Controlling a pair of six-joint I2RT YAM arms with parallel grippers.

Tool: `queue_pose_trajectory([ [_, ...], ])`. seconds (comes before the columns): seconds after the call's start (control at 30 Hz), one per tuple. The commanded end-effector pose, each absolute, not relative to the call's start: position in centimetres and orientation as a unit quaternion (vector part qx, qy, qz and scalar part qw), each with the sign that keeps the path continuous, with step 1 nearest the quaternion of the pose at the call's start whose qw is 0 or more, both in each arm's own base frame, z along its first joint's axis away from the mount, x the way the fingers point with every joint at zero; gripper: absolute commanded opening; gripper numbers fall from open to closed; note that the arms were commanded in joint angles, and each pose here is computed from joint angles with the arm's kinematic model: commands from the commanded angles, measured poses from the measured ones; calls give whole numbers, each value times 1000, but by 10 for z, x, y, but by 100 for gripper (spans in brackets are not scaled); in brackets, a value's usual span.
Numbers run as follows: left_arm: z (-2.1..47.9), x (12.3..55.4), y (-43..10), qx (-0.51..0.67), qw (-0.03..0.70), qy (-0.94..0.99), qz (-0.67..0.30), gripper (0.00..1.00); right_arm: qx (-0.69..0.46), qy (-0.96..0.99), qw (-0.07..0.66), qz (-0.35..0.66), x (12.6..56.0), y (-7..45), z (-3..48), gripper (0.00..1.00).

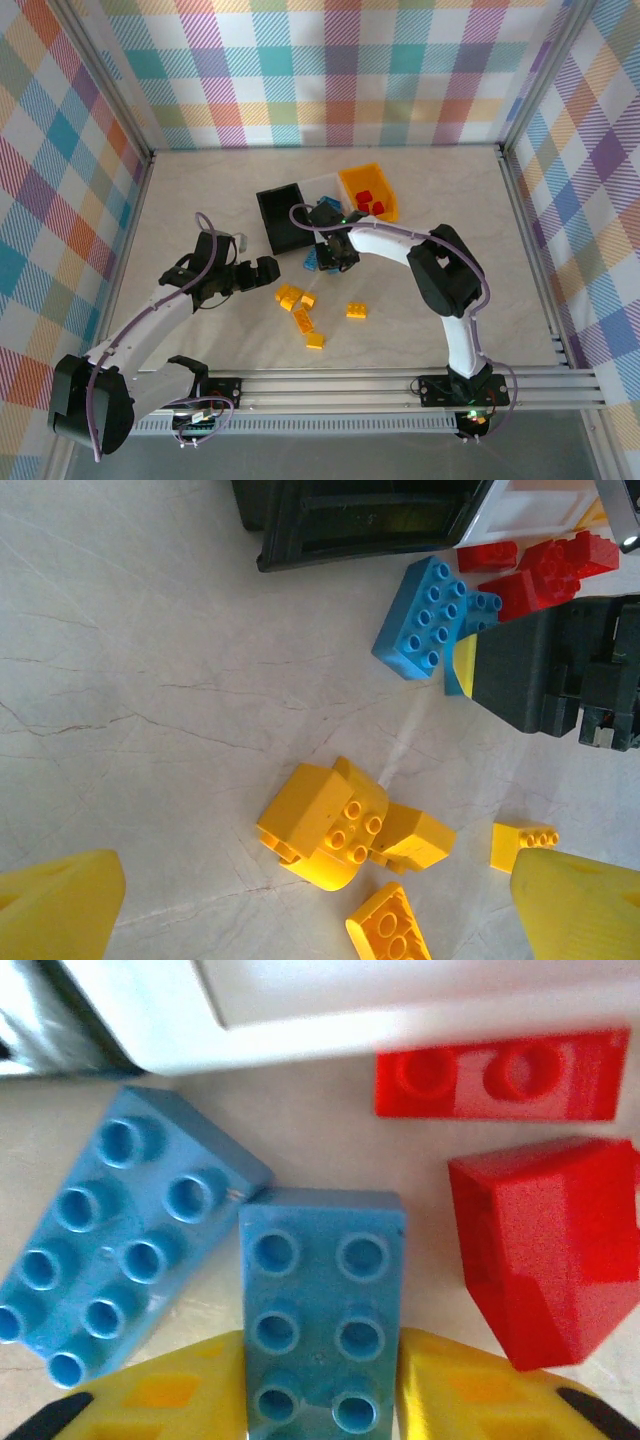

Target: Sort the legos into containers by color

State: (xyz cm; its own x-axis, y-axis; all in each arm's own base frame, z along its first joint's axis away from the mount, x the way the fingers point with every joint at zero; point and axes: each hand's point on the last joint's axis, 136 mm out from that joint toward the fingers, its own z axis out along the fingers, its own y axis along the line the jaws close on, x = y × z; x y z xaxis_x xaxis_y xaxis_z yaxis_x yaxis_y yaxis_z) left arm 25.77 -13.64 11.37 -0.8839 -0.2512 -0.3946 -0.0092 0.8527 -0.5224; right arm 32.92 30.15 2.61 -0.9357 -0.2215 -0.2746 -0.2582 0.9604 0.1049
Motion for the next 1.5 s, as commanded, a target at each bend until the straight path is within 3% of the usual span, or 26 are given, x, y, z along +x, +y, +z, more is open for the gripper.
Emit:
queue_pose_trajectory([
  [0.0, 109, 257, -133, -70, 224, 937, -259, 99, -115, 983, 131, 59, 321, 285, 34, 37],
  [0.3, 109, 258, -138, -67, 219, 935, -270, 99, -108, 977, 161, 87, 296, 264, 76, 37],
  [0.47, 105, 260, -149, -58, 212, 935, -278, 99, -112, 969, 193, 110, 306, 265, 109, 37],
  [0.8, 99, 253, -165, -17, 195, 945, -264, 98, -126, 951, 242, 144, 398, 295, 153, 37],
  [1.03, 98, 256, -166, -2, 185, 951, -246, 96, -127, 949, 251, 144, 458, 311, 139, 37],
  [1.2, 86, 254, -166, 0, 160, 960, -230, 95, -134, 947, 256, 140, 483, 320, 129, 48],
  [1.27, 82, 251, -165, 1, 152, 963, -222, 95, -135, 947, 255, 140, 486, 321, 131, 57],
  [1.47, 72, 255, -170, 2, 145, 966, -213, 90, -128, 935, 282, 171, 462, 315, 170, 72],
])
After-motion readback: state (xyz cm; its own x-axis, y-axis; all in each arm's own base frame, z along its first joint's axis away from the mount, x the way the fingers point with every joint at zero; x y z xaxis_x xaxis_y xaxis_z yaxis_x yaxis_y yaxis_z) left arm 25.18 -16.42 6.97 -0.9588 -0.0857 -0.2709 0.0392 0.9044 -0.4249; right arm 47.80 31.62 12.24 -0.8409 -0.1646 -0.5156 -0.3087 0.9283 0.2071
